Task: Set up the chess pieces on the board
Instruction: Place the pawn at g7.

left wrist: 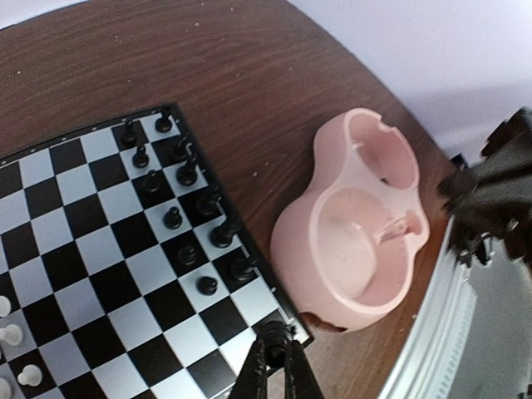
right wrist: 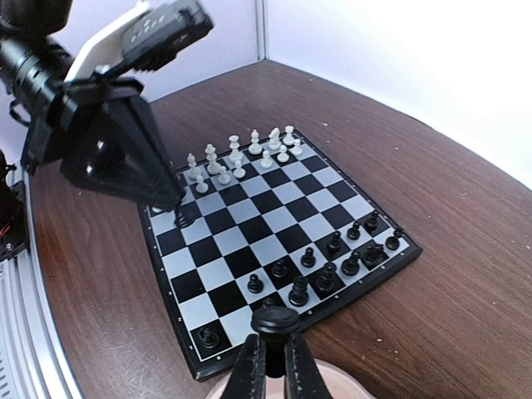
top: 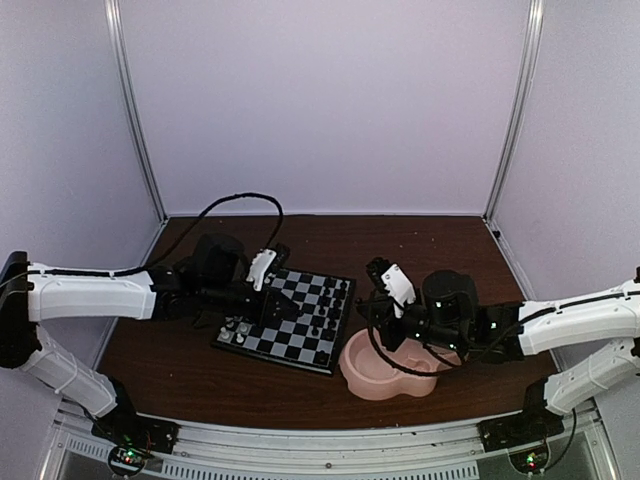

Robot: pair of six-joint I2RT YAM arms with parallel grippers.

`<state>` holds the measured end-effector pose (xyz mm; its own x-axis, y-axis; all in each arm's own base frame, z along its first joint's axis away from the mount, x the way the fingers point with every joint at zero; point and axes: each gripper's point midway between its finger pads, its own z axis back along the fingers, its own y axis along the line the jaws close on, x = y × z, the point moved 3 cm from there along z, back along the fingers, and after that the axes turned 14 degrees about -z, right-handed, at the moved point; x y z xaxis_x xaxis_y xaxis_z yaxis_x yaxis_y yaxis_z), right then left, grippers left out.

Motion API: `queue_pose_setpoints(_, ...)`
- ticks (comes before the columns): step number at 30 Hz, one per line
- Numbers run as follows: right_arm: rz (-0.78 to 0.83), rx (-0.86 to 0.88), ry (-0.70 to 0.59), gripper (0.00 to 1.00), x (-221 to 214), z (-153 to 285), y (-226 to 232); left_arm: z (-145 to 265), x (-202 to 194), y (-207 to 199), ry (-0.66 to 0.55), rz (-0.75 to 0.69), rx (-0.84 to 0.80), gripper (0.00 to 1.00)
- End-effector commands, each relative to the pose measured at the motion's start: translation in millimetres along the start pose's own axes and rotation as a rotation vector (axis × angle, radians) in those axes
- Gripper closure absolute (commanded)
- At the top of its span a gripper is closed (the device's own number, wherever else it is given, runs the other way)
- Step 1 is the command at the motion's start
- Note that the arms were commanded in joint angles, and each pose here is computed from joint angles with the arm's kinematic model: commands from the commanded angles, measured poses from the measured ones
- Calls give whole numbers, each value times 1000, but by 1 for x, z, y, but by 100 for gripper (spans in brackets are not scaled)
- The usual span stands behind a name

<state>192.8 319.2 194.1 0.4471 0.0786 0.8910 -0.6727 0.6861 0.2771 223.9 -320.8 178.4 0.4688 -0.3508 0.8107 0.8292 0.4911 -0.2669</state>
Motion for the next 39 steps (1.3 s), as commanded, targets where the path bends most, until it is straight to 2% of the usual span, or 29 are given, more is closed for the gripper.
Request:
queue_pose_setpoints(1, -23, -173, -65, 100, 14, 16, -24, -2, -29, 6, 128, -183, 147, 98)
queue_pose_setpoints(5, -11, -286, -88, 100, 32, 34, -38, -12, -39, -1, 171, -287, 219, 98)
queue_pose_setpoints(9, -20, -368, -125, 100, 43, 55, -51, -23, -50, 2, 196, -298, 241, 98)
queue_pose_setpoints(16, -59, -364, -179, 100, 40, 72, -60, -37, -55, 1, 186, -288, 227, 97)
queue_pose_setpoints(39, -73, -355, -171, 100, 32, 75, -63, -84, -61, 4, 224, -315, 222, 95)
